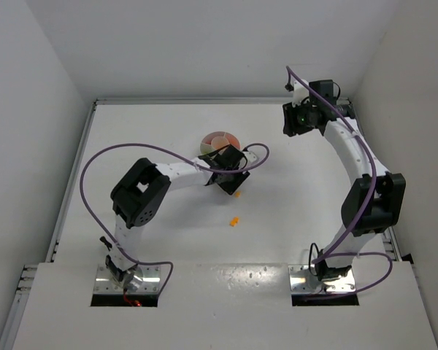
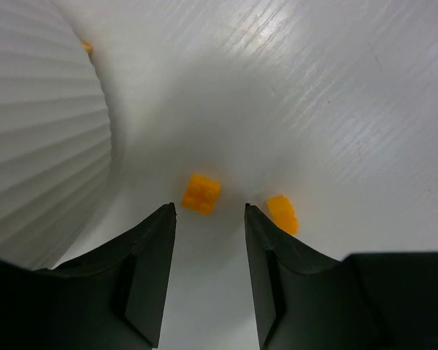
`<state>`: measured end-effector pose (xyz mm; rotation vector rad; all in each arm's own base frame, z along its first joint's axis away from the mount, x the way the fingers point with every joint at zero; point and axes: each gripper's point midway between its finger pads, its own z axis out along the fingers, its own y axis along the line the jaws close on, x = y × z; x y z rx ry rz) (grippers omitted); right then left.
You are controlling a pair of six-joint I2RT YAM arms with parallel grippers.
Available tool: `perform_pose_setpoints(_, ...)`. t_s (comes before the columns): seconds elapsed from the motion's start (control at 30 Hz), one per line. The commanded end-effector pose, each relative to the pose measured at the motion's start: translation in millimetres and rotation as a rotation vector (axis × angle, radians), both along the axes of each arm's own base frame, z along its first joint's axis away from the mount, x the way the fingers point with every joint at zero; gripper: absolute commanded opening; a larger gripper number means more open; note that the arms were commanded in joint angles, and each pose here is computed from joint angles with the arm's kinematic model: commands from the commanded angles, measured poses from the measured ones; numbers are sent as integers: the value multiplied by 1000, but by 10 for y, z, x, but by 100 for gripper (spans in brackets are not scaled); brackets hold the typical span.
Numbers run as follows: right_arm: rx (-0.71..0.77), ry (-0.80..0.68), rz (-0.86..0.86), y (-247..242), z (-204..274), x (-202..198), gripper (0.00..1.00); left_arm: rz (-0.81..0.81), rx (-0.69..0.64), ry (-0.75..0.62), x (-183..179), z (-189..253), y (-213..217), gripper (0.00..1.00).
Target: Sort the legos into containers by color
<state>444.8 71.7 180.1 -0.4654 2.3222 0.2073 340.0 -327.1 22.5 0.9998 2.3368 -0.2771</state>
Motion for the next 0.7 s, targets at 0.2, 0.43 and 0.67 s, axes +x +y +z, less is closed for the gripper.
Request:
perform_pose_setpoints(0.2, 31, -35, -5, 18, 142, 60, 40, -63, -14, -24, 157, -5, -145, 49)
perform_pose_setpoints(0.43, 31, -35, -5, 20, 139, 83, 40, -89, -25, 13, 135, -109, -171, 45)
perform_pose_setpoints(0.67, 37, -25, 2, 39, 97, 111, 40, -91, -11, 55, 64, -177, -91, 36)
